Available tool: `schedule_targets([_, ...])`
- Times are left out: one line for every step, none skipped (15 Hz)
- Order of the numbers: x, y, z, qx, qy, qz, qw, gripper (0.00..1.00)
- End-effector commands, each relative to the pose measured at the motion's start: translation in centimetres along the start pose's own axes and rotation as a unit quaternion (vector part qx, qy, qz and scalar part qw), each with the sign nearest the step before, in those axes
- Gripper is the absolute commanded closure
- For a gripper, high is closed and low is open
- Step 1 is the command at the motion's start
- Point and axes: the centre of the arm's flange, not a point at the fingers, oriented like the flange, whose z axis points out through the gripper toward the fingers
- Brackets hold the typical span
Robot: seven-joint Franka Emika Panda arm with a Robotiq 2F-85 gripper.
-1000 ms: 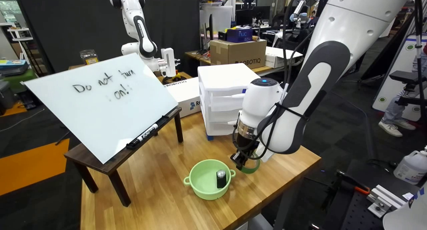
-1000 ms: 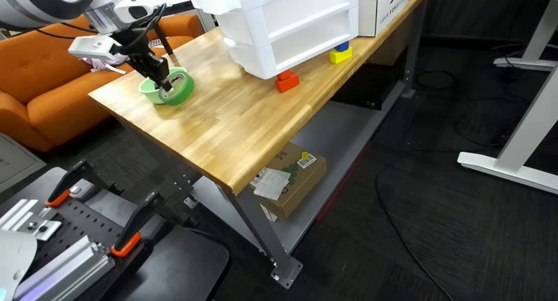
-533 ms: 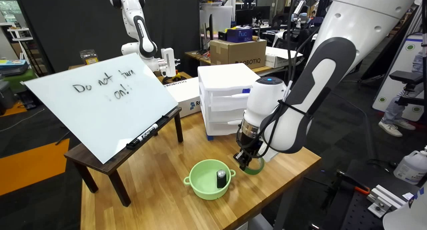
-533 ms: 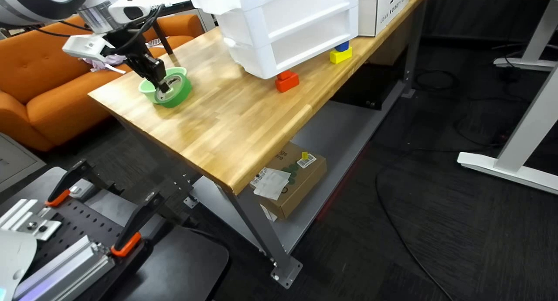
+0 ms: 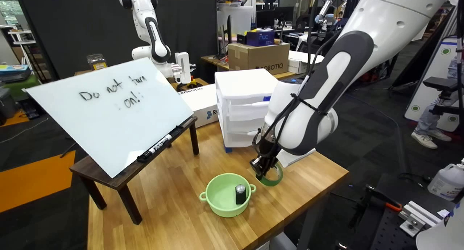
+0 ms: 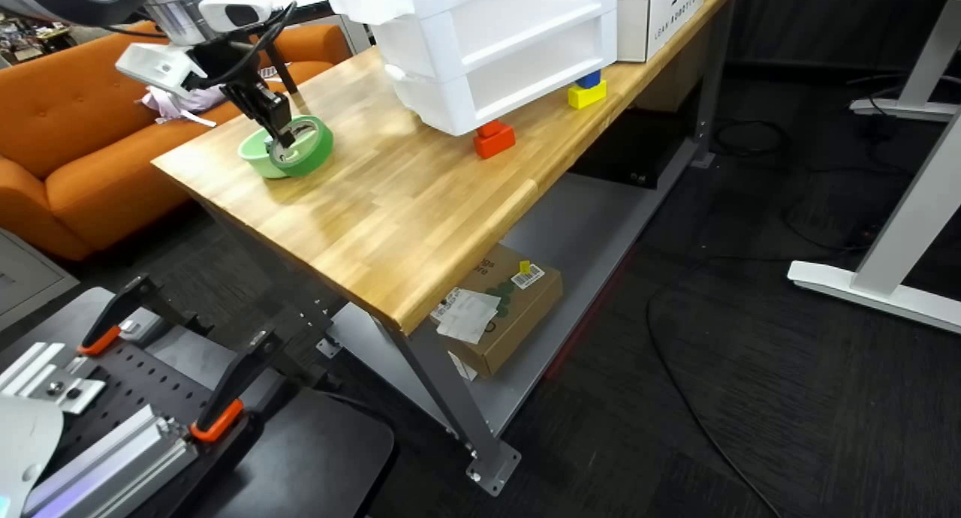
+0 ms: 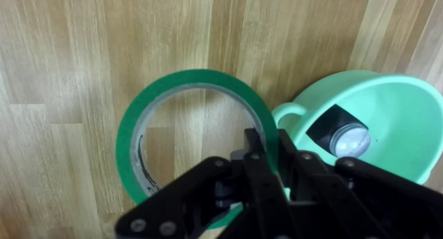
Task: Remove the masking tape from the object and put it on the table
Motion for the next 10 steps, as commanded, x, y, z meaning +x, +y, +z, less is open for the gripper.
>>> schedule_targets([1.0,0.8,0.0,0.032,-0.009,-0.001,0.9995,0.95])
schedule_targets([1.2,0.8,0.2,0.039,-0.011,0.0,0.9992,0.96])
schedule_targets([1.3,0.8,0.5,0.045,-0.014,0.003,0.9989,0.96])
schedule_targets([1.4,0.9,0.7,0.052,-0.016,0.006,0.9985,0.96])
schedule_targets([1.4,1.0,1.0,0.056,-0.018,0.008,0.9982,0.96])
schedule_targets([1.4,1.1,1.3,0.06,-0.02,0.011,0.9979,0.96])
schedule_targets([1.4,1.4,1.5,0.063,-0.022,0.015,0.9976,0.96])
schedule_targets([1.4,1.6,1.7,0.067,-0.023,0.02,0.9973,0.96])
schedule_targets([1.3,1.9,1.8,0.07,-0.024,0.026,0.997,0.96])
schedule_targets([1.2,2.2,1.9,0.072,-0.022,0.032,0.9966,0.96])
